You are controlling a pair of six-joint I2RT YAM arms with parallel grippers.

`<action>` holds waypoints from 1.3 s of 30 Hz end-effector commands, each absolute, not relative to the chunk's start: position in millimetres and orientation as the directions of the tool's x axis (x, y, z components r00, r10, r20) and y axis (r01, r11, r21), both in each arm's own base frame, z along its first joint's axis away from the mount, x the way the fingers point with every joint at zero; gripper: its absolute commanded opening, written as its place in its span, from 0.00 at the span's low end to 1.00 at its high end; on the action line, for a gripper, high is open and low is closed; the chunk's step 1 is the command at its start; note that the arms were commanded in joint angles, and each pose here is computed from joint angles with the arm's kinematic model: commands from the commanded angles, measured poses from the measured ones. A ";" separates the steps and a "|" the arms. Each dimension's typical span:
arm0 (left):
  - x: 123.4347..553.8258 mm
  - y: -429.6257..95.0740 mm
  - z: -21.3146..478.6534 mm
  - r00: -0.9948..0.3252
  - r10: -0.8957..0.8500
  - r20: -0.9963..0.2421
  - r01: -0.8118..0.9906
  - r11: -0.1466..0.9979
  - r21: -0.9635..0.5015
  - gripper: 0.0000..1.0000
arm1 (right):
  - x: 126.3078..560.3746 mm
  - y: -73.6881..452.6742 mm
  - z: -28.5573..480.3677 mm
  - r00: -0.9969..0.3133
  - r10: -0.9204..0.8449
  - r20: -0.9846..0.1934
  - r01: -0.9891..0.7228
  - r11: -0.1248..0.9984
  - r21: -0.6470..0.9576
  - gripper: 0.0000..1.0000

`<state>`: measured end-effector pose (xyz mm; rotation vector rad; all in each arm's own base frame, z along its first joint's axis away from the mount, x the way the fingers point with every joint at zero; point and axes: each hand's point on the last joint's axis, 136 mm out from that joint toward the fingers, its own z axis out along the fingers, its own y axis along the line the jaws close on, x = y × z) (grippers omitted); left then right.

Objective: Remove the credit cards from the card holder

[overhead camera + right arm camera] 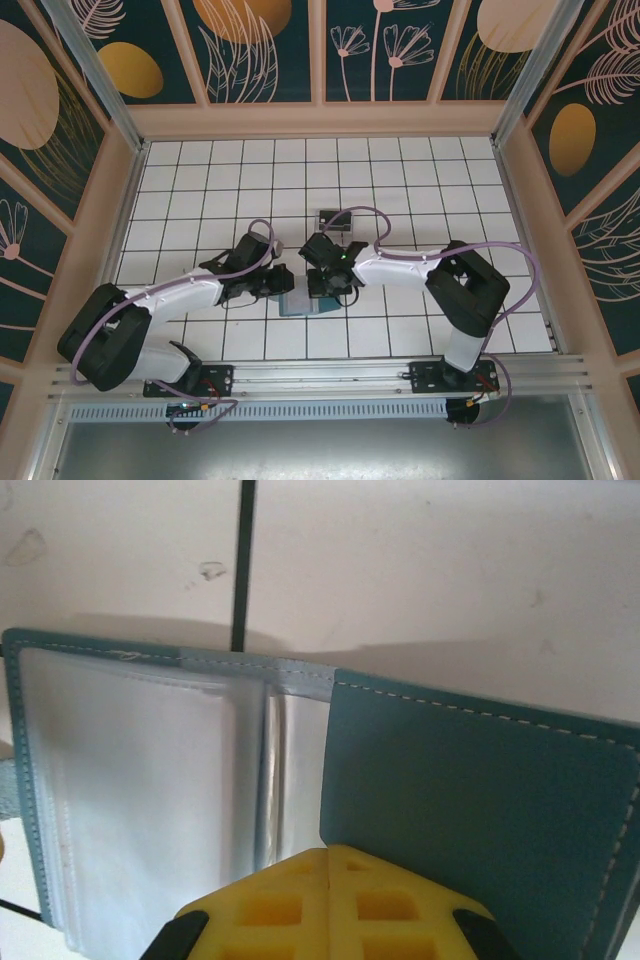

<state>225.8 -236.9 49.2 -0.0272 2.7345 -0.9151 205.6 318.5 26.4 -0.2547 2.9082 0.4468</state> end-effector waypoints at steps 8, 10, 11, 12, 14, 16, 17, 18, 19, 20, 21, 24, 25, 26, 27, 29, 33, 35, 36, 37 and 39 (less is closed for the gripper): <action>243.8 -222.8 63.6 -0.930 -0.196 -0.311 0.010 0.832 -0.555 0.12 | 211.5 322.8 53.0 -0.946 -0.168 -0.276 -0.233 0.947 0.222 0.17; 244.0 -215.0 60.1 -0.928 -0.218 -0.303 -0.015 0.832 -0.554 0.12 | 209.0 329.4 55.6 -0.943 -0.190 -0.275 -0.250 0.947 0.202 0.21; 243.6 -210.4 58.1 -0.926 -0.230 -0.300 -0.027 0.832 -0.554 0.12 | 208.0 332.4 56.0 -0.942 -0.199 -0.272 -0.256 0.947 0.194 0.22; 243.4 -205.0 56.4 -0.923 -0.245 -0.296 -0.040 0.829 -0.558 0.12 | 207.4 335.4 57.3 -0.940 -0.205 -0.272 -0.260 0.948 0.183 0.24; 243.4 -192.7 55.2 -0.915 -0.276 -0.293 -0.065 0.820 -0.569 0.12 | 206.0 341.5 59.8 -0.937 -0.214 -0.276 -0.265 0.950 0.166 0.29; 243.8 -179.5 55.5 -0.906 -0.302 -0.297 -0.085 0.816 -0.572 0.13 | 203.4 346.5 57.9 -0.941 -0.218 -0.260 -0.263 0.952 0.155 0.34; 243.2 -174.6 55.1 -0.903 -0.308 -0.299 -0.091 0.818 -0.568 0.13 | 202.1 349.3 57.2 -0.941 -0.222 -0.254 -0.265 0.953 0.150 0.35; 243.6 -169.9 55.8 -0.899 -0.312 -0.306 -0.093 0.820 -0.565 0.13 | 200.0 353.0 55.4 -0.942 -0.230 -0.244 -0.271 0.951 0.149 0.37; 242.9 -165.5 55.0 -0.898 -0.315 -0.309 -0.097 0.824 -0.559 0.14 | 197.0 357.4 54.3 -0.942 -0.242 -0.235 -0.281 0.948 0.151 0.39; 243.0 -162.3 54.4 -0.896 -0.318 -0.311 -0.100 0.826 -0.555 0.14 | 195.9 360.5 54.2 -0.941 -0.246 -0.231 -0.285 0.946 0.152 0.41; 242.9 -159.4 53.8 -0.894 -0.321 -0.313 -0.102 0.826 -0.555 0.14 | 195.1 363.5 53.3 -0.942 -0.247 -0.227 -0.284 0.947 0.151 0.42; 241.3 -155.2 50.6 -0.894 -0.322 -0.311 -0.105 0.827 -0.552 0.14 | 195.5 364.1 47.2 -0.950 -0.232 -0.210 -0.260 0.959 0.115 0.43; 241.1 -154.3 49.8 -0.894 -0.320 -0.312 -0.105 0.829 -0.549 0.14 | 195.8 364.6 44.7 -0.951 -0.234 -0.202 -0.258 0.961 0.100 0.43; 241.2 -154.0 49.6 -0.894 -0.318 -0.315 -0.103 0.831 -0.547 0.14 | 195.8 365.0 43.1 -0.951 -0.237 -0.197 -0.258 0.962 0.090 0.43; 241.1 -153.5 49.1 -0.894 -0.317 -0.316 -0.103 0.833 -0.544 0.14 | 195.5 364.9 39.9 -0.952 -0.239 -0.191 -0.257 0.964 0.075 0.44; 241.4 -153.3 49.7 -0.894 -0.313 -0.322 -0.098 0.835 -0.542 0.14 | 194.3 367.0 36.9 -0.952 -0.247 -0.181 -0.262 0.963 0.067 0.45; 241.1 -154.0 50.0 -0.896 -0.304 -0.324 -0.088 0.836 -0.541 0.14 | 193.3 370.5 33.8 -0.951 -0.256 -0.171 -0.269 0.961 0.058 0.48; 240.6 -153.8 49.4 -0.897 -0.300 -0.325 -0.084 0.838 -0.539 0.14 | 193.1 369.2 30.8 -0.952 -0.260 -0.164 -0.271 0.961 0.047 0.49; 240.7 -153.7 49.2 -0.897 -0.299 -0.325 -0.084 0.839 -0.538 0.14 | 192.4 367.8 28.2 -0.951 -0.263 -0.160 -0.272 0.962 0.036 0.49; 240.9 -154.0 49.5 -0.897 -0.299 -0.326 -0.083 0.838 -0.539 0.14 | 192.5 366.5 25.8 -0.952 -0.265 -0.155 -0.272 0.962 0.028 0.49; 241.3 -154.1 50.0 -0.897 -0.299 -0.327 -0.082 0.837 -0.540 0.14 | 191.4 363.9 20.9 -0.952 -0.270 -0.143 -0.274 0.962 0.013 0.50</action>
